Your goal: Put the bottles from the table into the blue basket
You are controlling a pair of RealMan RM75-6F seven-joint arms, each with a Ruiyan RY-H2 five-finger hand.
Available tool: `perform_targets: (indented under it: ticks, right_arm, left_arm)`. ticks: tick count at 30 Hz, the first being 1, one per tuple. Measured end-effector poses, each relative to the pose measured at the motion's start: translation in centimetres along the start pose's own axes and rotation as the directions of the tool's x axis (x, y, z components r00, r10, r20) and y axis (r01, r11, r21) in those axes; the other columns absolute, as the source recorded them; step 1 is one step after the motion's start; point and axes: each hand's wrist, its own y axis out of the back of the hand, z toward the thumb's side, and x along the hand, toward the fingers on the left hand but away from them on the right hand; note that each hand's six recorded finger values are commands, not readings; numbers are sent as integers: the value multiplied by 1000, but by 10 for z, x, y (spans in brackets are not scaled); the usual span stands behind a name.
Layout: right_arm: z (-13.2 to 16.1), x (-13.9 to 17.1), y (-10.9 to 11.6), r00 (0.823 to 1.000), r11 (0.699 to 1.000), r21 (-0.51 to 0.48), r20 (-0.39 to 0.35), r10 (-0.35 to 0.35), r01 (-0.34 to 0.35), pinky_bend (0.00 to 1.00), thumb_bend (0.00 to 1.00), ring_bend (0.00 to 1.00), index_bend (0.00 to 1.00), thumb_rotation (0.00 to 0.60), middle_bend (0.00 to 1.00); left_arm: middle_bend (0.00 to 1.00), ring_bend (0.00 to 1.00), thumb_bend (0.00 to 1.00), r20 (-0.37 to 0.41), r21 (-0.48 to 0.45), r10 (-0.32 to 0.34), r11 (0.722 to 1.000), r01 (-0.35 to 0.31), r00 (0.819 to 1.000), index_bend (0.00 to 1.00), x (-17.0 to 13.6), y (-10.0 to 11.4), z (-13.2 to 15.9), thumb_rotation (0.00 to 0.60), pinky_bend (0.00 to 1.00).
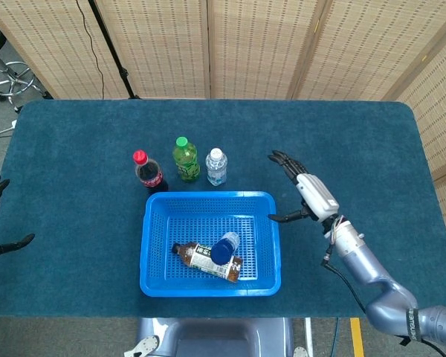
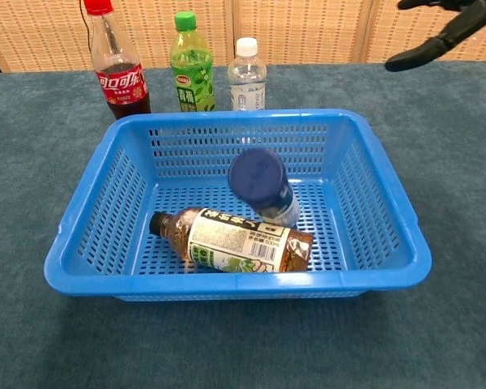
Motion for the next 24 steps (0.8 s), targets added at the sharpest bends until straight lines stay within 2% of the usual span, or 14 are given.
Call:
perform_targets:
  ticks: [4,7,12,16,20,24]
  right_arm:
    - [-23,28,13,999,995,98,35,-31,27,3,0,0,0,600,0]
    - [-46,51,19,996,980,196,74,-48,33,0,0,0,0,600,0]
    - [-83,90,27,986,936,350,142,-91,36,0,0,0,0,600,0]
    - [-102,122,25,974,922,386,192,-120,37,0,0,0,0,600,0]
    - [-112,147,19,963,920,389,226,-149,51,0,0,0,0,600,0]
    - [-113,152,19,963,903,429,233,-133,21,0,0,0,0,600,0]
  left_arm:
    - [0,0,29,61,-80,-14,997,19,998,0,17,-7,7,600,0]
    - [0,0,18,116,-160,-40,985,59,992,0,33,-18,16,600,0]
    - [0,0,13,209,-305,-77,942,139,975,0,65,-40,37,600,0]
    - [0,0,9,263,-375,-115,903,212,958,0,90,-62,61,600,0]
    - [0,0,0,315,-388,-172,874,292,933,0,106,-80,85,600,0]
    - [0,0,0,370,-403,-203,844,353,907,0,116,-94,108,600,0]
